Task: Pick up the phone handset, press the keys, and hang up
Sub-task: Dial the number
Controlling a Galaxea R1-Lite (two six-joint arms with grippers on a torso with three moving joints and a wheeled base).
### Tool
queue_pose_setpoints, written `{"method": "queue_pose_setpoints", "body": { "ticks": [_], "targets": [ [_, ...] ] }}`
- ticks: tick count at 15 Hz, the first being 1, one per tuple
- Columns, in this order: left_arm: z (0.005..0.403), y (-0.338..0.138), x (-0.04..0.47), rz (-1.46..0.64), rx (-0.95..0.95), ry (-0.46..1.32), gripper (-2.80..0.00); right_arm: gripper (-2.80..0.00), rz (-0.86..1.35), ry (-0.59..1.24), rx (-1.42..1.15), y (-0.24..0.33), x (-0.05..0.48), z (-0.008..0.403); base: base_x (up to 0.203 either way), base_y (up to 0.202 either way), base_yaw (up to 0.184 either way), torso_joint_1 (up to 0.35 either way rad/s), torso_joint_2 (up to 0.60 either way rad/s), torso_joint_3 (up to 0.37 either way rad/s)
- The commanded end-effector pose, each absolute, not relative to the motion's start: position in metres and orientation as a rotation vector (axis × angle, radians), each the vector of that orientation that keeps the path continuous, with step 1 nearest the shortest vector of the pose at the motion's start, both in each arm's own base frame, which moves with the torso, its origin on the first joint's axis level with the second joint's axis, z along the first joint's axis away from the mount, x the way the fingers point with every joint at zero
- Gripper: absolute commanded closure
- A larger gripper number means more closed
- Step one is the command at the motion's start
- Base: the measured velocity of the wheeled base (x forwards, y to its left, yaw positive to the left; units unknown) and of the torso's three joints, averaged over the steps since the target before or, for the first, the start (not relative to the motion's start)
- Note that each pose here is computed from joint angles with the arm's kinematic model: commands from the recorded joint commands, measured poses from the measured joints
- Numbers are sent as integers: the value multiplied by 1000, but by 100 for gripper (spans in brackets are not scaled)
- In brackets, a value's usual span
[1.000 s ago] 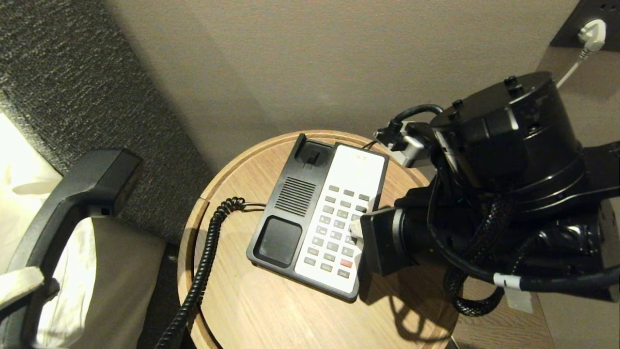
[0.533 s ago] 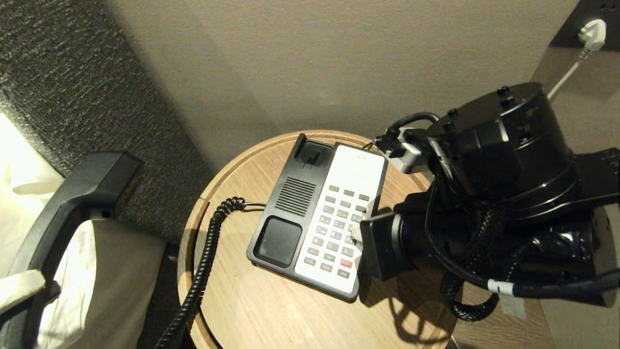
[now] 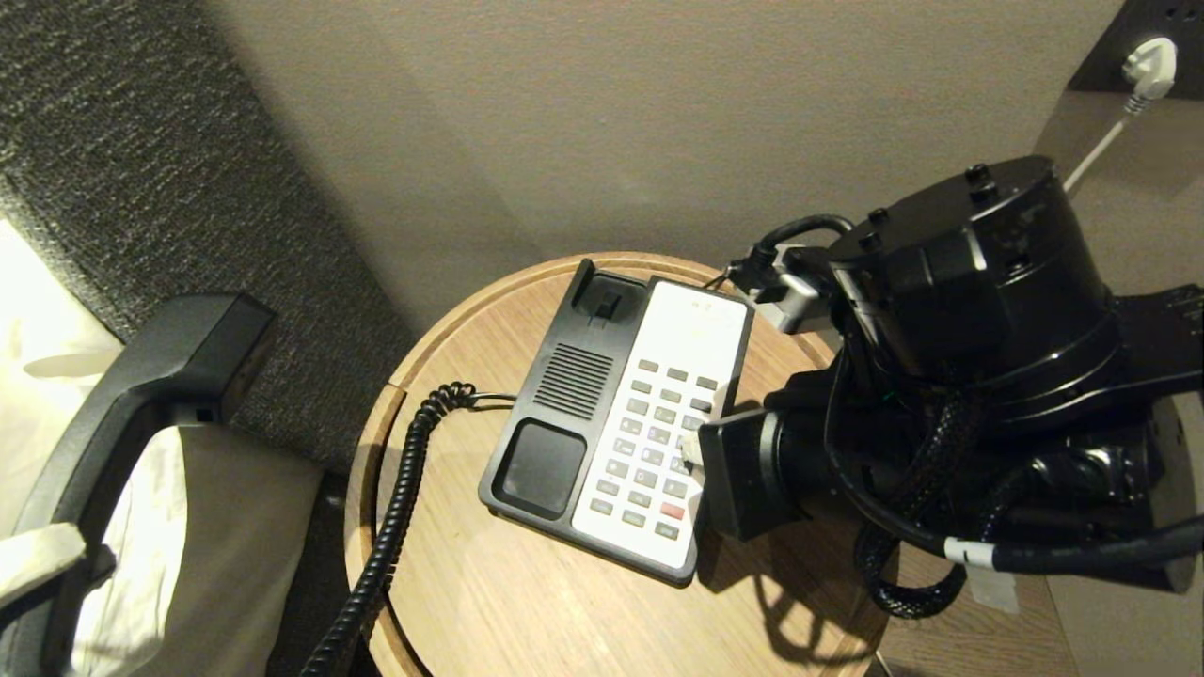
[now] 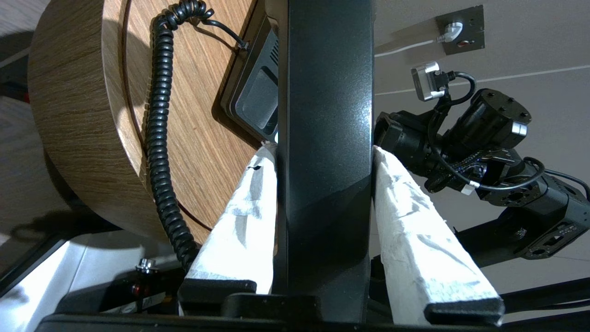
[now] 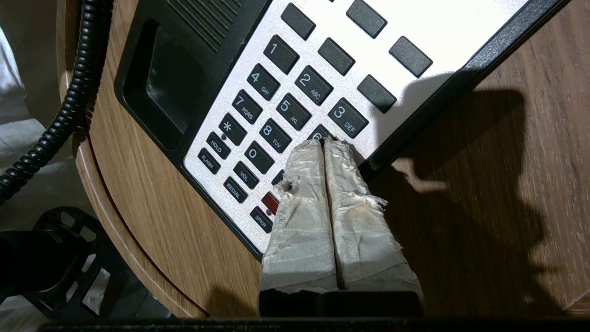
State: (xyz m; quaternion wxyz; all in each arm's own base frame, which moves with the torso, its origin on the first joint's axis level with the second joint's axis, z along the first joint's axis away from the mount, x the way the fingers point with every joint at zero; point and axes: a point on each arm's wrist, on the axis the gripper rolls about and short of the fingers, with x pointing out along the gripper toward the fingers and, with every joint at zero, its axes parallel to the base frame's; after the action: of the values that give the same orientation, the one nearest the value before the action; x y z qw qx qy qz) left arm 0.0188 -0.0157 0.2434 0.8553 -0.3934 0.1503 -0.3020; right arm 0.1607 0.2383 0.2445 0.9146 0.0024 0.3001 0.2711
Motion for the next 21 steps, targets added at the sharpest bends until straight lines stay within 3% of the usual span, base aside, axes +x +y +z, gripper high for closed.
{"method": "queue_pose_setpoints", "body": {
  "ticks": [1,10,21],
  "targets": [
    [243,-16,19,-633,-832,318,0,0,552,623,4,238,161,243,0,0,0,0,0,0],
    [242,-15,18,-633,-831,319,0,0,531,643,-10,239,166,234,0,0,0,0,0,0],
    [238,-15,19,-629,-828,327,0,0,563,606,18,234,157,252,0,0,0,0,0,0]
  ]
}}
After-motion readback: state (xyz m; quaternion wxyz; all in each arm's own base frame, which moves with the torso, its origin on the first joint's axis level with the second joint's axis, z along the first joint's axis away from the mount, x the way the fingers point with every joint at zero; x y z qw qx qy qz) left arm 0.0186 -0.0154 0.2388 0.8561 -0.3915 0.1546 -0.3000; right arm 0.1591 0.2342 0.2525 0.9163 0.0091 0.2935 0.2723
